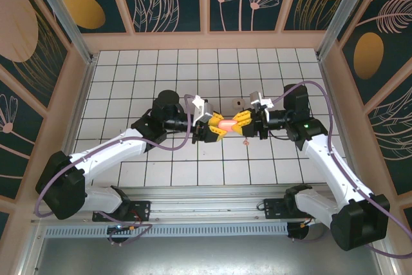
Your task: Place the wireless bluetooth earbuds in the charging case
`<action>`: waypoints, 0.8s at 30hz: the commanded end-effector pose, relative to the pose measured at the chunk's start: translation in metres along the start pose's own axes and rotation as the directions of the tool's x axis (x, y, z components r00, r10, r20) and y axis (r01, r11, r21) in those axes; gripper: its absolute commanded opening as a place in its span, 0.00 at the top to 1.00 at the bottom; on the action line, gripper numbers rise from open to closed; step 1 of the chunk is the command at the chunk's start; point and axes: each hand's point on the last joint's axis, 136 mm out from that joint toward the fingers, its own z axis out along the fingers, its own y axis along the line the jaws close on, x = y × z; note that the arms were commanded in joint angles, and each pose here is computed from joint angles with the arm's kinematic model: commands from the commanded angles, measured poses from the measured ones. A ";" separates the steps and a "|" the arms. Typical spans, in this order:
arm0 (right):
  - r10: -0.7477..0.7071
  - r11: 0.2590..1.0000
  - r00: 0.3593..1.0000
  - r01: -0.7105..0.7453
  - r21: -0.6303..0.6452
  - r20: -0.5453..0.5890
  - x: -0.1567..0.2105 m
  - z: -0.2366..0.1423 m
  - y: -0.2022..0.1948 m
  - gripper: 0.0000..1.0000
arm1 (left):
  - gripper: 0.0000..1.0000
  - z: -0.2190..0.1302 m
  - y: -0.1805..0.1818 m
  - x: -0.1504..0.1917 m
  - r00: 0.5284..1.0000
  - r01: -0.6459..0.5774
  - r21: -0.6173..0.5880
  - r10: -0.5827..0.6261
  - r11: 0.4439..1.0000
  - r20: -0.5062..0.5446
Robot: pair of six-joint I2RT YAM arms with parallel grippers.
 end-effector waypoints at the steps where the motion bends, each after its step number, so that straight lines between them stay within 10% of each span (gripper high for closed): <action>1: -0.036 0.999 0.999 0.036 -0.006 0.011 -0.006 0.001 0.003 0.80 | 0.61 0.001 0.003 -0.005 1.000 -0.015 -0.006 0.015 1.000 0.003; 24: 0.031 0.989 0.999 -0.035 0.146 0.029 -0.010 0.000 -0.028 0.56 | 0.78 -0.001 0.003 -0.004 0.999 -0.038 -0.020 0.038 0.999 -0.008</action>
